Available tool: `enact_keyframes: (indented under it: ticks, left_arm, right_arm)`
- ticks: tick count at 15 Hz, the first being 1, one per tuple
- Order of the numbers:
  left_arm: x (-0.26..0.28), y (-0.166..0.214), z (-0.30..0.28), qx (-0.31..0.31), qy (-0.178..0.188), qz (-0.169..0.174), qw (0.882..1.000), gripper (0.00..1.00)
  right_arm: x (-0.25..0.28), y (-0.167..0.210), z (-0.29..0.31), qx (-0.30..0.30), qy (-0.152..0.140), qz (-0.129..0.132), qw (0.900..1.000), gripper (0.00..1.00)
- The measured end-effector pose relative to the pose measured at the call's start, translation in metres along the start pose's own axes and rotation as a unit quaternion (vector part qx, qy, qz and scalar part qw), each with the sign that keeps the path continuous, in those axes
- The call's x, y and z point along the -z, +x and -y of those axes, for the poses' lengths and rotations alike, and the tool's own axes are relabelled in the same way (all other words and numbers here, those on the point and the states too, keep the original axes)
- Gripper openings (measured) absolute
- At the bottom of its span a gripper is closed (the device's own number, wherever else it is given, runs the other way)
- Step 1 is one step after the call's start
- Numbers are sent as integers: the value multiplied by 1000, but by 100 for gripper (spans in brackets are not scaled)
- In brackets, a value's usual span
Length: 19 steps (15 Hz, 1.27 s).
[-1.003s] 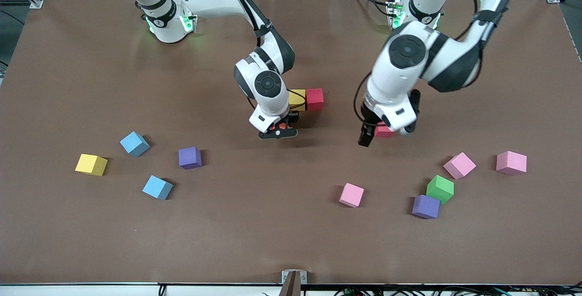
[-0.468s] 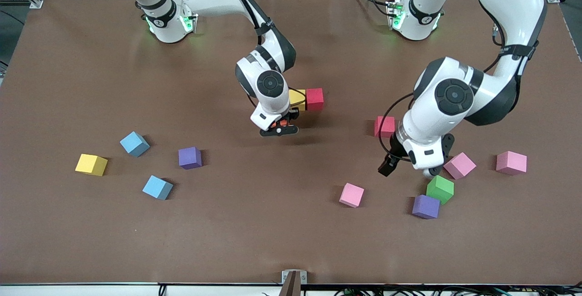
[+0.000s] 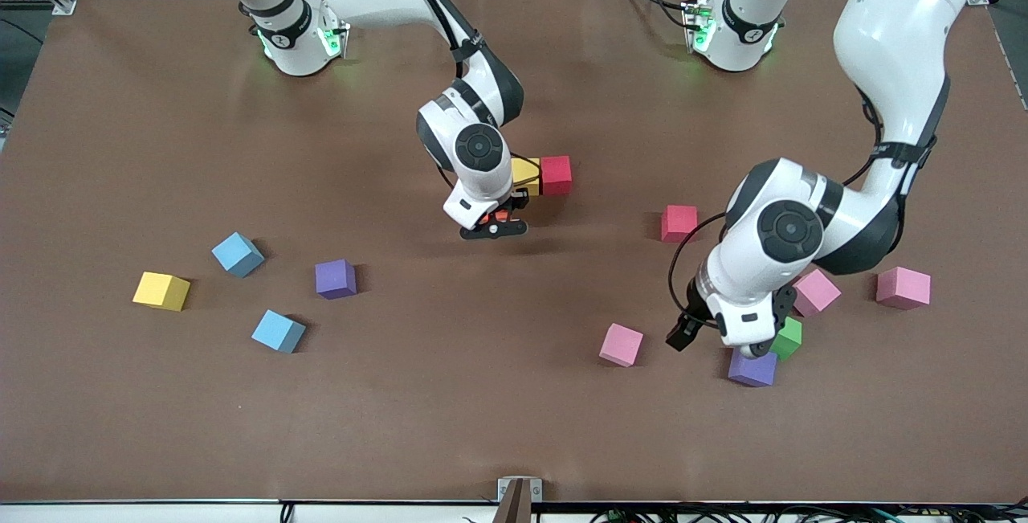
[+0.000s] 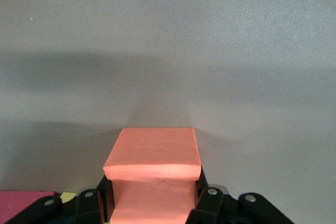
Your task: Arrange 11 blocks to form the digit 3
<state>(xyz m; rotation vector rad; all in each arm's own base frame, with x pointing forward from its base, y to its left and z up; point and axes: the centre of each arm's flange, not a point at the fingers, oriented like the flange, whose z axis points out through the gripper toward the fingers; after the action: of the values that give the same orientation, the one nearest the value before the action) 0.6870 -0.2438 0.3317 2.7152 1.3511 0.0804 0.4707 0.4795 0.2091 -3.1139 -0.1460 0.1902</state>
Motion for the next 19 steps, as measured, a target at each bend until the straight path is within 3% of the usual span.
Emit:
enact_keyframes:
  ticks: [7, 15, 19]
  left_arm:
    - [-36, -7, -22, -30, 4, -23, 999, 100]
    - [-77, -17, -32, -34, -31, -8, 999, 99]
    - [-89, -19, -34, 17, -52, 16, 998, 99]
  right_arm:
    - [0, -1, 0, 1, 0, 1, 1000, 59]
    - [0, -1, 1, 1, -1, 3, 1000, 59]
    - [0, -2, 1, 2, -1, 3, 1000, 59]
